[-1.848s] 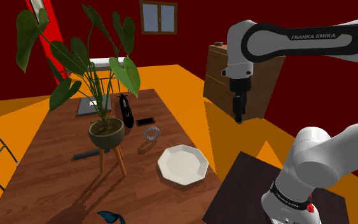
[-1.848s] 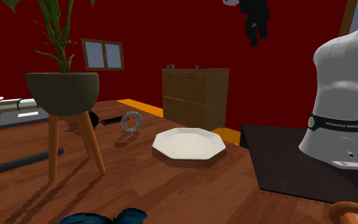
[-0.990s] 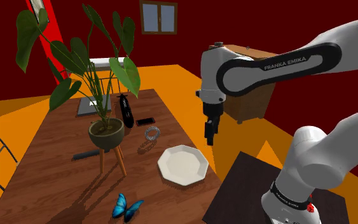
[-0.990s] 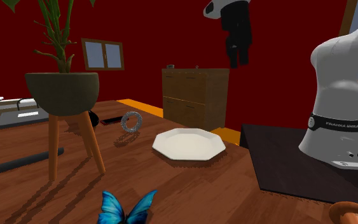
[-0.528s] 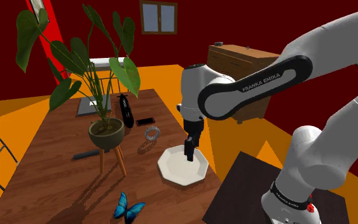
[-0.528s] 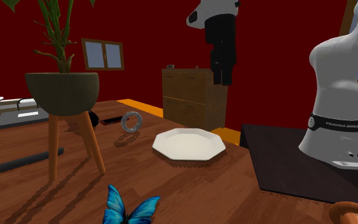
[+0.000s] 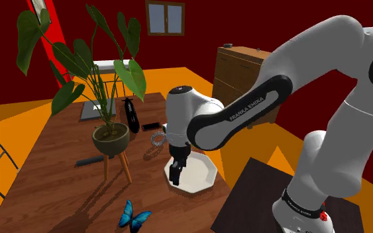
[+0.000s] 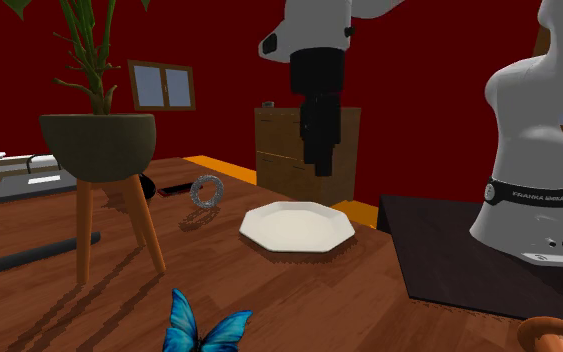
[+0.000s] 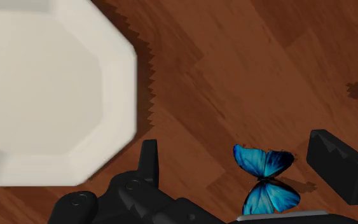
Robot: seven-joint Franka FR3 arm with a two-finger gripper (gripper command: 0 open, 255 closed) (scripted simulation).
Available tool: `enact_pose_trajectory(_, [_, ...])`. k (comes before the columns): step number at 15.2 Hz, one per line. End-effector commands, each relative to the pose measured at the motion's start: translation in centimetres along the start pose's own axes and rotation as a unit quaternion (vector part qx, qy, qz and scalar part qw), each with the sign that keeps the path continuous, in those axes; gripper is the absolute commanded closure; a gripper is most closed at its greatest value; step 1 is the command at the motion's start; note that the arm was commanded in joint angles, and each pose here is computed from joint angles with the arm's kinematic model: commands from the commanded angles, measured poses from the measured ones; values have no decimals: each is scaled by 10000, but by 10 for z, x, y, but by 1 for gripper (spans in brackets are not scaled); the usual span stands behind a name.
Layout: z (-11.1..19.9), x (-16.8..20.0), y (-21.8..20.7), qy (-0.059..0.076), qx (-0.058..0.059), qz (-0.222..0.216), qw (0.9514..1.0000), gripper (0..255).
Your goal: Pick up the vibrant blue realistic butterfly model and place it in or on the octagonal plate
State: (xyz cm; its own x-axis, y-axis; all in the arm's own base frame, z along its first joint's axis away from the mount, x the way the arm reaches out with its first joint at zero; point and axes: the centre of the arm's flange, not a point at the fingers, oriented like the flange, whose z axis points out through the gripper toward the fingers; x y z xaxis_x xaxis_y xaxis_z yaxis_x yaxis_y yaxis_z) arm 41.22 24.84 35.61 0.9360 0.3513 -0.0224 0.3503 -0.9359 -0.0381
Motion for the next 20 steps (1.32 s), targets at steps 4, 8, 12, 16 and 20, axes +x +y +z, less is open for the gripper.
enact_pose_trajectory(4, [33, 39, -41, 214, -90, -227, 9995, 0])
enact_pose_trajectory(8, [57, 69, -75, 378, -168, -408, 9983, 0])
enact_pose_trajectory(12, [81, 98, -109, 541, -246, -588, 9965, 0])
enact_pose_trajectory(16, [104, 127, -144, 704, -325, -767, 9940, 0])
enact_pose_trajectory(20, [125, 146, -167, 810, -375, -884, 9921, 0])
